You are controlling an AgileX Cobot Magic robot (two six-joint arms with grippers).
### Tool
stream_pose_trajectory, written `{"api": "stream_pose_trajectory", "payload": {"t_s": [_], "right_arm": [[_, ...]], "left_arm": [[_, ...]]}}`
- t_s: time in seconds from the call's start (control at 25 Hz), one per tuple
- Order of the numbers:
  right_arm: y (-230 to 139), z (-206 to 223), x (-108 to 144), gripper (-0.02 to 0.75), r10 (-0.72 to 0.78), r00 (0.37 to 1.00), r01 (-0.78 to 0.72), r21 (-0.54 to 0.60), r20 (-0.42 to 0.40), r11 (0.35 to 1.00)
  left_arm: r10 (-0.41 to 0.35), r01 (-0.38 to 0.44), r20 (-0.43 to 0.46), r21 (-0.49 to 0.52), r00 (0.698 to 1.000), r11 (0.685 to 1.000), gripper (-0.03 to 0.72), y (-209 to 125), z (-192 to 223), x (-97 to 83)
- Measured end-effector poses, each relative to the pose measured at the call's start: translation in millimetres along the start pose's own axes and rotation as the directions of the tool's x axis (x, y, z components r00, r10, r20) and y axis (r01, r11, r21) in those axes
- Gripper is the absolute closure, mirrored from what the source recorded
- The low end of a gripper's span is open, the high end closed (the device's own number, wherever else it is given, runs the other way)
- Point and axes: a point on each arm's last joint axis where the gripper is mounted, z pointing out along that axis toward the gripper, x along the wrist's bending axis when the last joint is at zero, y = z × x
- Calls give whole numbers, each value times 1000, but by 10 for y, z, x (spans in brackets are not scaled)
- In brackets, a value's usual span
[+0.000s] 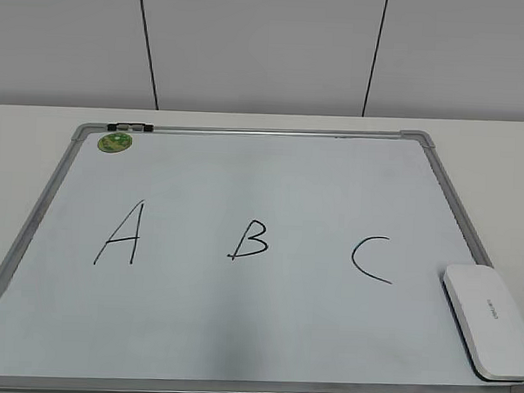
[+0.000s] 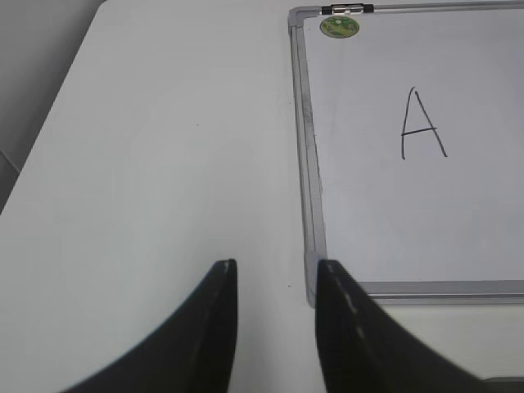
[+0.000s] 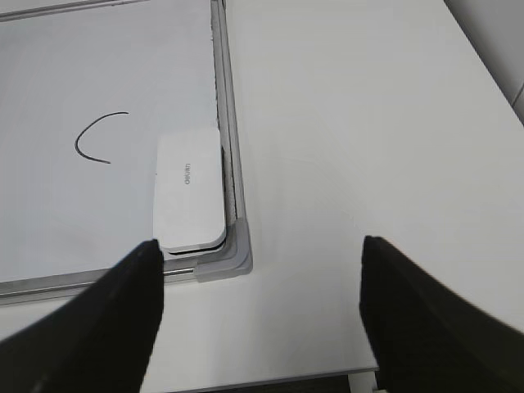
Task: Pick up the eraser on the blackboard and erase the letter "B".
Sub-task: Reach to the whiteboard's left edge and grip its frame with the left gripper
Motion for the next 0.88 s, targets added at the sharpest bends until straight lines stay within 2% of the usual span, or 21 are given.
{"api": "stream_pose_trajectory", "payload": {"t_s": [0.52, 0.68, 0.88], "right_arm": [[-1, 0, 0, 183, 0, 1000, 0, 1, 0, 1000], [-1, 0, 0, 183, 0, 1000, 0, 1, 0, 1000], [-1, 0, 0, 183, 0, 1000, 0, 1, 0, 1000]], "left_arm": [[0, 0, 1, -15, 1000, 1000, 454, 25, -5, -1], [-1, 1, 4, -69, 1000, 998, 449, 246, -109, -6], [6, -6, 1, 36, 1000, 999, 446, 759, 41, -38]]}}
